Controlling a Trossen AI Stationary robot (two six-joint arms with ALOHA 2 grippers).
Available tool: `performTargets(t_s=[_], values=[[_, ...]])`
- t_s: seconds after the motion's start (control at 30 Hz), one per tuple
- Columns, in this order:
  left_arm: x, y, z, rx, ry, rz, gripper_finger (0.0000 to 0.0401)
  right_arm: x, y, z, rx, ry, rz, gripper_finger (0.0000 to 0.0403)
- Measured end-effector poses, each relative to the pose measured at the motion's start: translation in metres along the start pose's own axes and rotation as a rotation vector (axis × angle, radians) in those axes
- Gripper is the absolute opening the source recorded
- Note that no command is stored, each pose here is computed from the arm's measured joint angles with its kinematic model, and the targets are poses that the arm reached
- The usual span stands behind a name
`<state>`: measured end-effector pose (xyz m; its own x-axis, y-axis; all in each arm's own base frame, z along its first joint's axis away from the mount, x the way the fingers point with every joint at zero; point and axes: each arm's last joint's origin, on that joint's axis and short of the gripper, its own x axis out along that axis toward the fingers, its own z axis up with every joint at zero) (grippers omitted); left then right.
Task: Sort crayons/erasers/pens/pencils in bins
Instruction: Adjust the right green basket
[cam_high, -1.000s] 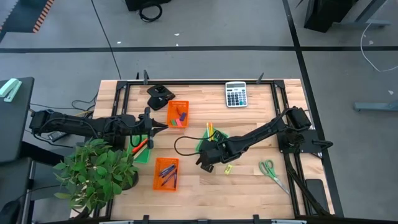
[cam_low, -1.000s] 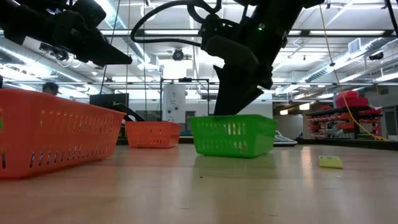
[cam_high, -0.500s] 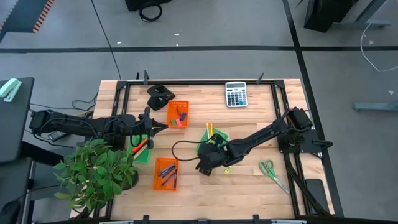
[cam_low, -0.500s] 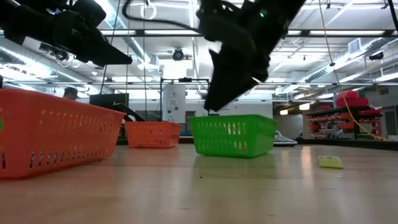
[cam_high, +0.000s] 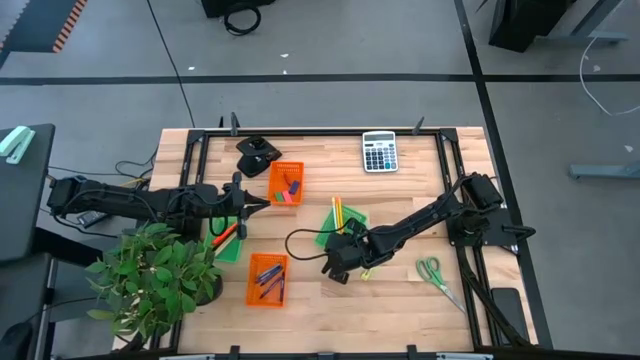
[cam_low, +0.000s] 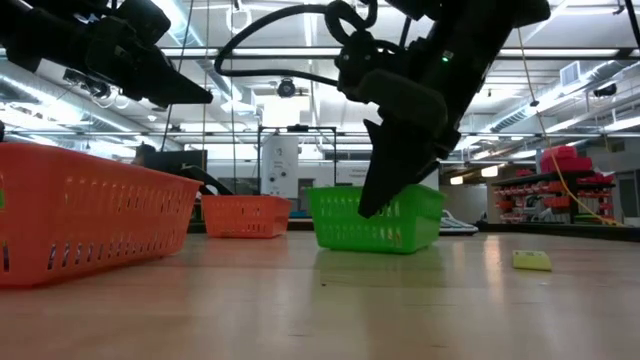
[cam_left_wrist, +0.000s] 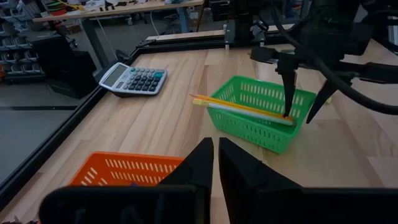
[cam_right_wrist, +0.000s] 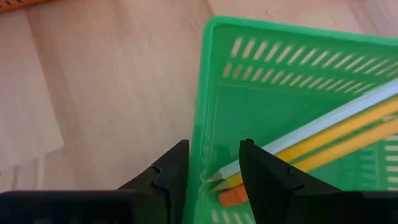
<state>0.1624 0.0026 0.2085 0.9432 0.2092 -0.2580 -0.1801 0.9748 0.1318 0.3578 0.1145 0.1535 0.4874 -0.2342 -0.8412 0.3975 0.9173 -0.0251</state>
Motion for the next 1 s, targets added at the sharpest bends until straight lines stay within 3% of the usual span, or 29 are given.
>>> performTargets(t_s=[0.2, 0.5, 0.83, 1.0], values=[[0.000, 0.000, 0.000, 0.001, 0.001, 0.000, 0.0029, 0.000, 0.000, 0.000, -0.073, 0.002, 0.000, 0.0121], [0.000, 0.000, 0.000, 0.001, 0.002, -0.001, 0.0036, -0.001, 0.003, -0.002, -0.159, 0.027, 0.042, 0.0016], [0.000, 0.000, -0.001, 0.001, 0.003, -0.001, 0.0029, -0.008, 0.016, -0.013, -0.388, 0.024, 0.083, 0.0017], [0.000, 0.000, -0.001, 0.001, 0.003, 0.000, 0.0037, -0.008, 0.017, -0.013, -0.418, 0.023, 0.086, 0.0018]])
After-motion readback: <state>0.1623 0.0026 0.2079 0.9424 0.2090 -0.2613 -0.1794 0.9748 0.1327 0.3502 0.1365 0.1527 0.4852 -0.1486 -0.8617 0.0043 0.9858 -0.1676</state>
